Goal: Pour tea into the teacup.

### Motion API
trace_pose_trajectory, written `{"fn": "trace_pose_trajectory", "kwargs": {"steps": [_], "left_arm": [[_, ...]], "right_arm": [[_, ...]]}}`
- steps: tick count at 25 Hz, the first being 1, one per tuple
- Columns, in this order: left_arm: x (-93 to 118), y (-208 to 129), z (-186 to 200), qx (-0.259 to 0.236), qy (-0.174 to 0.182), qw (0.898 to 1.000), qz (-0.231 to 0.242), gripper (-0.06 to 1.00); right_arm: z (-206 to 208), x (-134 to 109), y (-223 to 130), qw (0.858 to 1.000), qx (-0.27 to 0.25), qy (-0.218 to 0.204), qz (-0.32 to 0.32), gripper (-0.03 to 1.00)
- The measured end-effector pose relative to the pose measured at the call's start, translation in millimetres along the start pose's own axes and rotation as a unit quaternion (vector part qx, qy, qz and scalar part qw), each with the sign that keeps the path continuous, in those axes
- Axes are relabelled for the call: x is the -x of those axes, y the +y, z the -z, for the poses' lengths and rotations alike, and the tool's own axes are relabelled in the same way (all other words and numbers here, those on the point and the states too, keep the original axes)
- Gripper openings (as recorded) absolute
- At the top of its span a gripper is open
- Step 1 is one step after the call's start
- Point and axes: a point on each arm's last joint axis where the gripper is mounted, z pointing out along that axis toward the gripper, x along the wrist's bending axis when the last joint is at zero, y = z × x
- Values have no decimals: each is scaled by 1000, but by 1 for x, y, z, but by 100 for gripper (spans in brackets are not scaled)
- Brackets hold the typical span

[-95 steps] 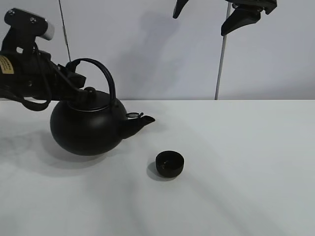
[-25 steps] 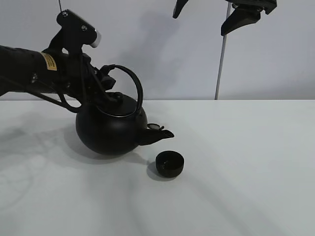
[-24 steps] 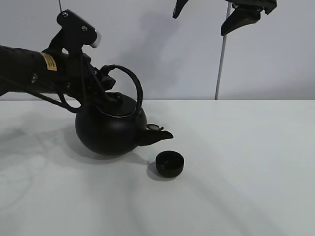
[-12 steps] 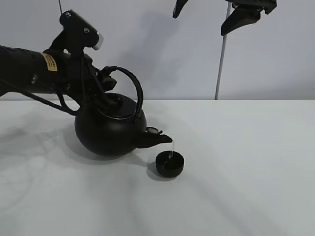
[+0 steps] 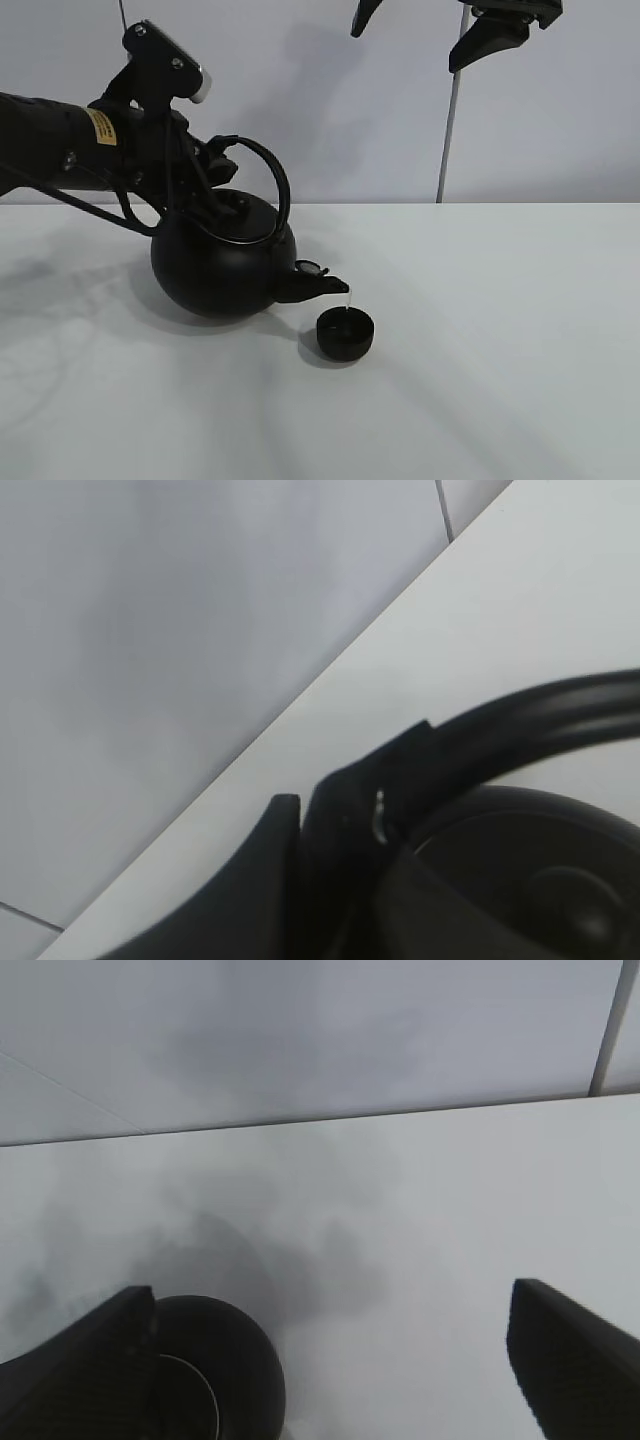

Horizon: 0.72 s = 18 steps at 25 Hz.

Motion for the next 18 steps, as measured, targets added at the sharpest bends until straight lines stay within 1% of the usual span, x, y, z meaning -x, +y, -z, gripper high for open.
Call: {"fn": "trace_pose_trajectory", "kwargs": {"steps": [18], "left_arm": [[0,0,0,0,0,1000,-2,10]], "right_arm": [[0,0,0,1000,0,0,0,66]]}}
